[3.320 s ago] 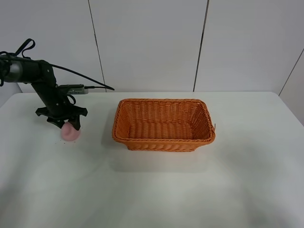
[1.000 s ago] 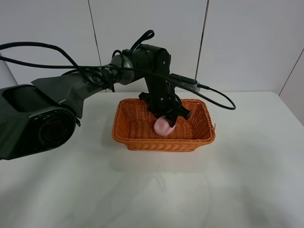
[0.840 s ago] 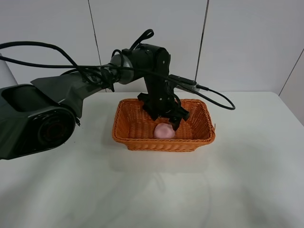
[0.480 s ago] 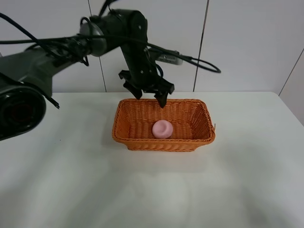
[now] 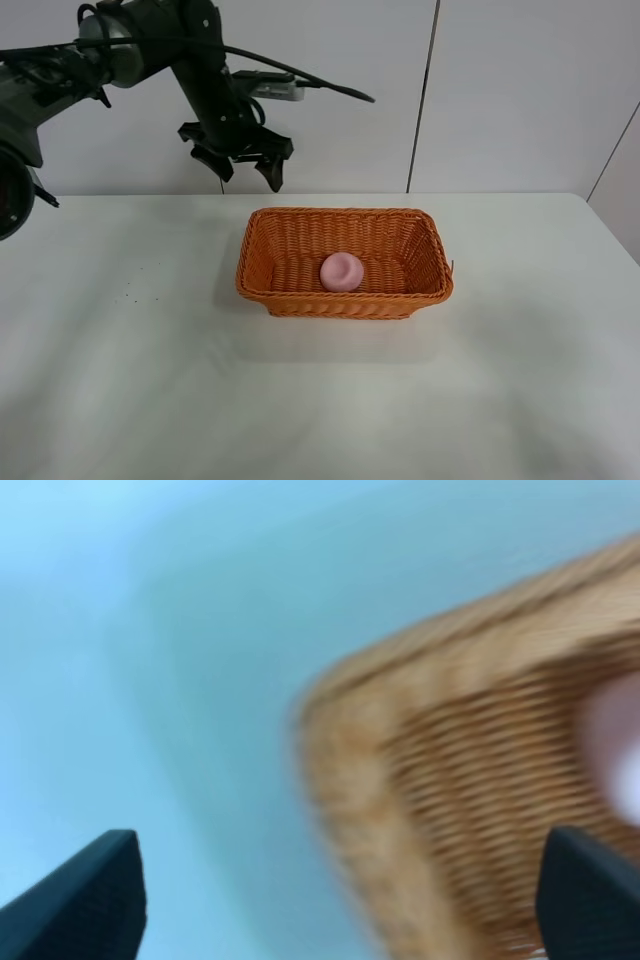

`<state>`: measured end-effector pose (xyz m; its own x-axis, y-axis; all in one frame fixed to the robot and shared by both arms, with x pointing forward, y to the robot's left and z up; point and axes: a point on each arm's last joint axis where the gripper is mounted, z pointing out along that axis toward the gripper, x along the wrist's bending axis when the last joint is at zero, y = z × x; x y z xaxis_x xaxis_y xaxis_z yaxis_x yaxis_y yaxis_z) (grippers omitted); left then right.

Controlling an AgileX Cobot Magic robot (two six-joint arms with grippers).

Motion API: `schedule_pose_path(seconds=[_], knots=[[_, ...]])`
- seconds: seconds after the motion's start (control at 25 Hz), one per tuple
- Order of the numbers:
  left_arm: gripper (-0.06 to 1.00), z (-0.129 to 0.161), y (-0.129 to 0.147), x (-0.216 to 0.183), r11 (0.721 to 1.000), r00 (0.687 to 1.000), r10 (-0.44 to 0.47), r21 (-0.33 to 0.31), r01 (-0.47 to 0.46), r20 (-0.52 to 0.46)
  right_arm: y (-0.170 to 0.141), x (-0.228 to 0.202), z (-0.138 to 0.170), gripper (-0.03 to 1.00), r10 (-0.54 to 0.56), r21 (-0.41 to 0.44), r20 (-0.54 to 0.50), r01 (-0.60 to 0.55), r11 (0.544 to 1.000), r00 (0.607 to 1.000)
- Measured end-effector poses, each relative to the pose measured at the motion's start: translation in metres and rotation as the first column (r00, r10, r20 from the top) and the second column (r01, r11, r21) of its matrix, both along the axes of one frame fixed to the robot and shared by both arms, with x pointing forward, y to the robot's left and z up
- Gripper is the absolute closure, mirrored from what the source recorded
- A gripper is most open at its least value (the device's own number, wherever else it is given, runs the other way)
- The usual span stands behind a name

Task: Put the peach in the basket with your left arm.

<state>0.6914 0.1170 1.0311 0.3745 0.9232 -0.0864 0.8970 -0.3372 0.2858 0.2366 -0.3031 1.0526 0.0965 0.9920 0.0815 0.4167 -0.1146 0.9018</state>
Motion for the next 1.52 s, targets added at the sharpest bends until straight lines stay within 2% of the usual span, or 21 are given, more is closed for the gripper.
schedule_pose_path(seconds=[0.24, 0.36, 0.52, 0.76, 1.0, 1.28, 1.52], knots=[[0.06, -0.025, 0.092, 0.021, 0.984, 0.984, 0.165, 0.083, -0.159, -0.064, 0.000, 0.000, 0.000, 0.27, 0.000, 0.000, 0.000, 0.000, 1.000, 1.000], [0.07, -0.029, 0.134, 0.026, 0.966, 0.966, 0.249, 0.093, -0.242, -0.074, 0.000, 0.000, 0.000, 0.27, 0.000, 0.000, 0.000, 0.000, 1.000, 1.000], [0.07, -0.029, 0.167, 0.028, 0.944, 0.943, 0.324, 0.095, -0.317, -0.074, 0.000, 0.000, 0.000, 0.27, 0.000, 0.000, 0.000, 0.000, 1.000, 1.000], [0.07, -0.021, 0.172, 0.013, 0.940, 0.937, 0.336, 0.101, -0.327, -0.093, 0.000, 0.000, 0.000, 0.27, 0.000, 0.000, 0.000, 0.000, 1.000, 1.000], [0.07, -0.003, 0.172, -0.033, 0.939, 0.929, 0.340, 0.112, -0.326, -0.149, 0.000, 0.000, 0.000, 0.27, 0.000, 0.000, 0.000, 0.000, 1.000, 1.000], [0.08, 0.025, 0.174, -0.130, 0.939, 0.921, 0.340, 0.128, -0.320, -0.192, 0.000, 0.000, 0.000, 0.27, 0.000, 0.000, 0.000, 0.000, 1.000, 1.000], [0.09, 0.042, 0.176, -0.230, 0.939, 0.928, 0.340, 0.113, -0.325, -0.153, 0.000, 0.000, 0.000, 0.27, 0.000, 0.000, 0.000, 0.000, 1.000, 1.000]])
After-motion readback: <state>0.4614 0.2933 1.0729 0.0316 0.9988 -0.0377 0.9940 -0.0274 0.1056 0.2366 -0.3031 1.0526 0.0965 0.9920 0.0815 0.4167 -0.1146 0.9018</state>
